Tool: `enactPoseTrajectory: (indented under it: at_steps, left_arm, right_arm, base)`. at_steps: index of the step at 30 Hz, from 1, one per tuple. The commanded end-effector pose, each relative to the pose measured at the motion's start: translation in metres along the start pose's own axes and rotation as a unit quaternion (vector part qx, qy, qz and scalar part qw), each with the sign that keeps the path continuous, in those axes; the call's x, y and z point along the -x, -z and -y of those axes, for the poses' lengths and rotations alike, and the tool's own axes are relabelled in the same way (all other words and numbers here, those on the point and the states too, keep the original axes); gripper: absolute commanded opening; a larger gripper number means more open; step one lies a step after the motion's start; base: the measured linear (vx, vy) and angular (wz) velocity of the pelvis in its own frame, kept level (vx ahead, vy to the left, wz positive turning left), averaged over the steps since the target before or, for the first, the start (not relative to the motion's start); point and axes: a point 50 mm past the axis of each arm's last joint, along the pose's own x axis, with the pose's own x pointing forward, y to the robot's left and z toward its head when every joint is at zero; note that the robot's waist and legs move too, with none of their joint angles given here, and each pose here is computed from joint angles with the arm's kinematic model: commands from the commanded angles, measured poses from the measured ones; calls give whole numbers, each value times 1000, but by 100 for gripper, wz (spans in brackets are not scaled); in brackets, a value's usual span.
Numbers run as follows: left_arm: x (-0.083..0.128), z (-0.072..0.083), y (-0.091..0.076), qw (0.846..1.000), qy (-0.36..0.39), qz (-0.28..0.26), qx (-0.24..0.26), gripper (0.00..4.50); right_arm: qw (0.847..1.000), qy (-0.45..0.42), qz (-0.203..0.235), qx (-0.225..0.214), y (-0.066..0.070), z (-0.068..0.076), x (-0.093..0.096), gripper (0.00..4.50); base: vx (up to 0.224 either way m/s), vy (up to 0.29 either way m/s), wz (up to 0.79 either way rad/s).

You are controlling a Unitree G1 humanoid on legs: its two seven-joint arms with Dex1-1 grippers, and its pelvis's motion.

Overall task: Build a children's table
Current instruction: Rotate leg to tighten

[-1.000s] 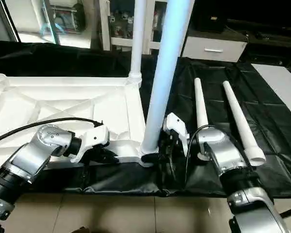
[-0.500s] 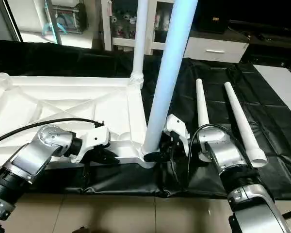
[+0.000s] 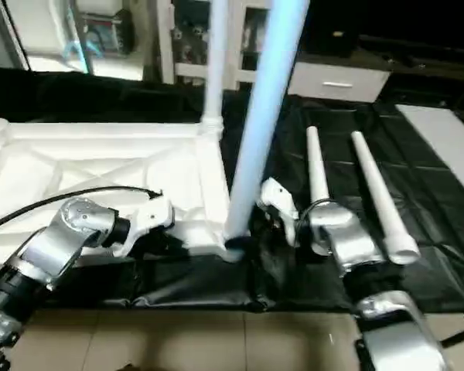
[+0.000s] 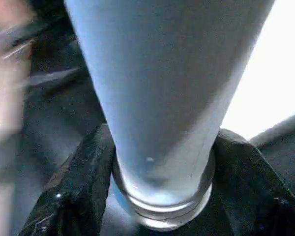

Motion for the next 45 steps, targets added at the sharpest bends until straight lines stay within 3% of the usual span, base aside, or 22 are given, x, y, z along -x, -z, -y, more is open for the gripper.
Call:
enactPoseTrajectory:
  at_steps: [1, 5, 7, 8, 13, 16, 19, 26, 27, 28, 30, 32, 35, 40, 45]
  left_arm:
    - [-10, -8, -3, 997, -62, 1, 48, 0]
    - [-18, -22, -15, 985, -140, 15, 100, 0]
    - [-24, -31, -27, 974, -194, 23, 111, 0]
    - [-25, -32, -29, 972, -206, 24, 110, 0]
    - [-33, -37, -42, 963, -248, 33, 104, 0]
    - [-33, -38, -43, 961, -253, 35, 103, 0]
    - [-33, -40, -43, 959, -260, 34, 104, 0]
    - [-31, -41, -40, 965, -248, 43, 77, 0]
    - [-32, -40, -41, 967, -240, 48, 66, 0]
    - [-32, -40, -41, 969, -235, 50, 59, 0]
    - [-33, -38, -43, 972, -225, 54, 42, 0]
    - [-35, -37, -45, 974, -217, 57, 27, 0]
    - [-39, -36, -49, 977, -203, 62, 2, 0]
    - [-44, -36, -56, 978, -189, 78, -45, 0]
    - [-50, -36, -73, 969, -194, 111, -104, 0]
  right_arm:
    - [994, 98, -31, -32, 12, 7, -8, 261]
    - [979, 182, -13, -87, 11, 6, -34, 261]
    - [951, 286, -11, -120, 9, 5, -55, 261]
    - [943, 305, -9, -130, 9, 3, -61, 261]
    - [931, 339, -7, -131, 2, -12, -90, 261]
    - [930, 347, -2, -123, -2, -14, -94, 261]
    - [925, 362, 1, -117, -4, -12, -94, 261]
    - [929, 355, 48, -91, -13, -4, -83, 261]
    - [927, 355, 62, -99, -14, 1, -76, 317]
    - [926, 357, 68, -103, -15, 3, -73, 331]
    - [916, 381, 77, -95, -16, 11, -60, 331]
    - [911, 396, 84, -81, -17, 15, -51, 372]
    - [907, 408, 92, -56, -18, 17, -37, 375]
    - [906, 411, 90, -43, -12, 14, -22, 375]
    - [905, 417, 73, -43, 3, 5, -11, 375]
  base:
    - [-63, 7, -6]
    - [-30, 6, -4]
    - [0, 0, 0]
    - [0, 0, 0]
    - [0, 0, 0]
    - [0, 0, 0]
    - [0, 0, 0]
    - [0, 0, 0]
    - [0, 0, 0]
    - [0, 0, 0]
    - [0, 0, 0]
    - [0, 0, 0]
    - [0, 0, 0]
    - [10, -5, 1]
    - [57, -11, 6]
